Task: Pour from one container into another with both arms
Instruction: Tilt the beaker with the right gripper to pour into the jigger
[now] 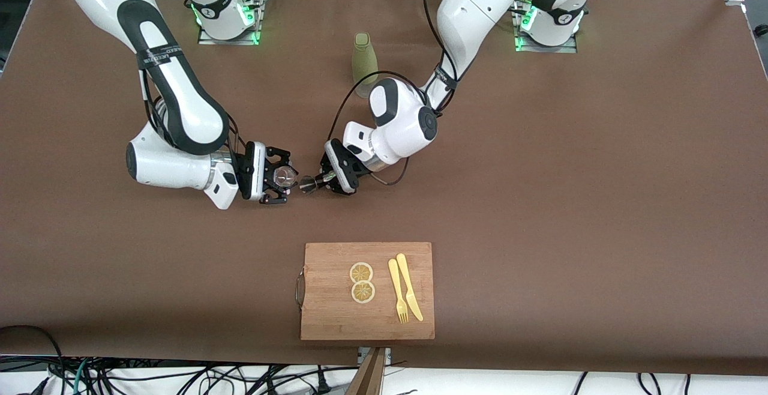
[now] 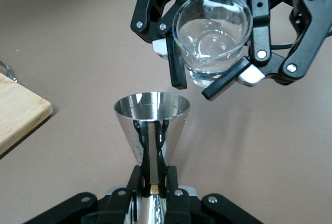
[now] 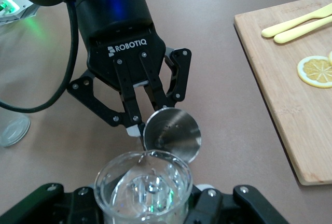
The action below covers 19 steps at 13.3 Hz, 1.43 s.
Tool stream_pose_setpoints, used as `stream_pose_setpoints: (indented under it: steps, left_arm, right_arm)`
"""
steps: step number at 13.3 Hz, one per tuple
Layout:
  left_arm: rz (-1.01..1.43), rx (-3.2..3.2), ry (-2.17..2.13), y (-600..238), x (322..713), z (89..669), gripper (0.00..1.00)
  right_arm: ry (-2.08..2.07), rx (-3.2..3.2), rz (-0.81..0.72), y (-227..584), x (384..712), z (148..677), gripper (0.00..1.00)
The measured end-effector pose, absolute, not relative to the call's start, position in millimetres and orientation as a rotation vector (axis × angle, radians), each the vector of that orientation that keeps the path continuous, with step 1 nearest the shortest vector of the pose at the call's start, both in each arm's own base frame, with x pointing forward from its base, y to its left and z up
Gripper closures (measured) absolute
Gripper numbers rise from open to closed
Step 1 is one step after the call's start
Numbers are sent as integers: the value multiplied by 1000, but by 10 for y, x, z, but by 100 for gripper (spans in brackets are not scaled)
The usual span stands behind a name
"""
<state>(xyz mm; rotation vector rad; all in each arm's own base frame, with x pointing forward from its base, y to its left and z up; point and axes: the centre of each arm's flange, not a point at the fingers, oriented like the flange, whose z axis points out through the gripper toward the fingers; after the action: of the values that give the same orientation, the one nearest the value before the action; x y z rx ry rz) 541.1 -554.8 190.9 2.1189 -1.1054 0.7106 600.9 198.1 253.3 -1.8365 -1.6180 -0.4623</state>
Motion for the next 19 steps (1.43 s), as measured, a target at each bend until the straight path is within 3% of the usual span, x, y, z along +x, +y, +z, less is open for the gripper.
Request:
stream_pose_setpoints:
  steps: [19]
  left_arm:
    - [718, 2126, -1100, -5512, 5445, 1904, 78]
  right_arm:
    - [-1664, -1908, -372, 2241, 6019, 2675, 73]
